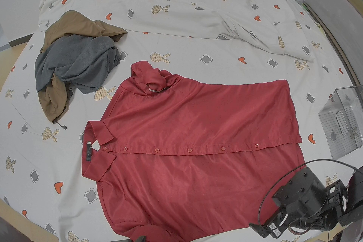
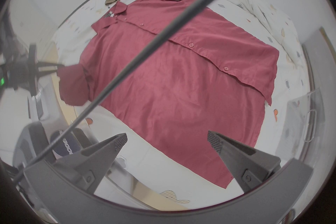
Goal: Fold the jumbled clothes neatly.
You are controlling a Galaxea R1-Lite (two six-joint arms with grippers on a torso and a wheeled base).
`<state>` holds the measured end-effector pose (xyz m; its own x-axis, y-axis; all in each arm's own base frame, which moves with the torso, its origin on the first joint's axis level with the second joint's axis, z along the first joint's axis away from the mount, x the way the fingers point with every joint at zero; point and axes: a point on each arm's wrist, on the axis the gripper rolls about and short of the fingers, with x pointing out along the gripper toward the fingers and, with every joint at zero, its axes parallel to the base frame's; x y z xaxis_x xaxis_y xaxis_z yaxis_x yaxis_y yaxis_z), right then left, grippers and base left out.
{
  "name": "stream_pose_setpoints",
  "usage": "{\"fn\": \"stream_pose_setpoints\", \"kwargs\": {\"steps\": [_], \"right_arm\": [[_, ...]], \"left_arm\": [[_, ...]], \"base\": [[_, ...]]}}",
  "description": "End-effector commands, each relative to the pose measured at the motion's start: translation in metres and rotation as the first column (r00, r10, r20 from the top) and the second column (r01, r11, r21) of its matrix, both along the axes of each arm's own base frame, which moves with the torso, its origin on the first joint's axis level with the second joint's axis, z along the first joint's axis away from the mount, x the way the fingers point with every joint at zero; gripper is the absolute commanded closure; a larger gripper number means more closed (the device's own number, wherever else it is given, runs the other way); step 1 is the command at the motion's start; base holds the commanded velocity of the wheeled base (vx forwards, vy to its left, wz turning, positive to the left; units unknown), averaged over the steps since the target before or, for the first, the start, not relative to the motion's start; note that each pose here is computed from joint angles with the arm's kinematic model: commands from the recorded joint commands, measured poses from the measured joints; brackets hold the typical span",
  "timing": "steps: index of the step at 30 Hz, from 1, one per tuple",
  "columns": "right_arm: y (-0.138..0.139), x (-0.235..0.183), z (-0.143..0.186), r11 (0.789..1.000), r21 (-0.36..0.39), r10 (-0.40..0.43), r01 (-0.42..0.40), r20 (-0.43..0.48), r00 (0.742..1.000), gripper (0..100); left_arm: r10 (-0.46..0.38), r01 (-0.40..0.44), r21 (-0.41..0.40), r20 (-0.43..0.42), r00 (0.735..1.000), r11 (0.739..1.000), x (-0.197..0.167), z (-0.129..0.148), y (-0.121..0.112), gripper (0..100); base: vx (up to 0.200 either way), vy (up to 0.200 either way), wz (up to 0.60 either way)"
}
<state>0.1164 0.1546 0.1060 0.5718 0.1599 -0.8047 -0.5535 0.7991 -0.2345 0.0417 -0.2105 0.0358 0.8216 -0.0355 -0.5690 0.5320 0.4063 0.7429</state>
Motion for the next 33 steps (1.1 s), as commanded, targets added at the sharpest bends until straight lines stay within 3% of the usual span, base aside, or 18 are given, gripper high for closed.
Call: {"fn": "stream_pose_setpoints", "kwargs": {"steps": [1,4,9,12,14,18,22,28,33], "right_arm": [[0.004,-0.01,-0.019,0.99,-0.136,0.048,-0.048,0.002,0.999,0],[0.007,-0.015,-0.032,0.969,-0.246,0.045,-0.031,0.052,0.998,0],[0.008,-0.018,-0.037,0.97,-0.242,0.059,-0.04,0.071,0.996,0],[0.004,-0.021,-0.052,0.959,-0.28,0.063,-0.044,0.057,0.996,0],[0.003,-0.028,-0.072,0.941,-0.334,0.079,-0.048,0.078,0.994,0],[0.008,-0.031,-0.093,0.945,-0.328,0.055,0.001,0.162,0.985,0],[0.008,-0.03,-0.103,0.942,-0.335,0.043,0.017,0.17,0.985,0],[0.006,-0.028,-0.094,0.953,-0.302,0.031,0.029,0.192,0.981,0],[-0.001,-0.02,-0.093,0.949,-0.306,-0.022,0.082,0.196,0.98,0]], "left_arm": [[0.053,-0.051,-0.117,0.011,0.999,0.992,0.011,0.025,0.005,100],[0.083,-0.08,-0.157,0.017,0.996,0.984,0.017,0.034,0.01,100],[0.12,-0.114,-0.19,0.021,0.993,0.975,0.024,0.042,0.013,100],[0.132,-0.125,-0.19,0.021,0.991,0.974,0.027,0.042,0.014,100],[0.135,-0.128,-0.19,0.021,0.991,0.973,0.027,0.042,0.015,100],[0.138,-0.131,-0.192,0.022,0.99,0.973,0.028,0.042,0.015,100],[0.142,-0.136,-0.192,0.022,0.99,0.972,0.028,0.043,0.018,100],[0.153,-0.146,-0.192,0.022,0.988,0.971,0.029,0.044,0.022,100],[0.156,-0.148,-0.204,0.023,0.987,0.968,0.029,0.046,0.024,100]], "base": [[0.0,0.0,0.0],[0.0,0.0,0.0],[0.0,0.0,0.0],[0.0,0.0,0.0],[0.0,0.0,0.0],[0.0,0.0,0.0],[0.0,0.0,0.0],[0.0,0.0,0.0],[0.0,0.0,0.0]]}}
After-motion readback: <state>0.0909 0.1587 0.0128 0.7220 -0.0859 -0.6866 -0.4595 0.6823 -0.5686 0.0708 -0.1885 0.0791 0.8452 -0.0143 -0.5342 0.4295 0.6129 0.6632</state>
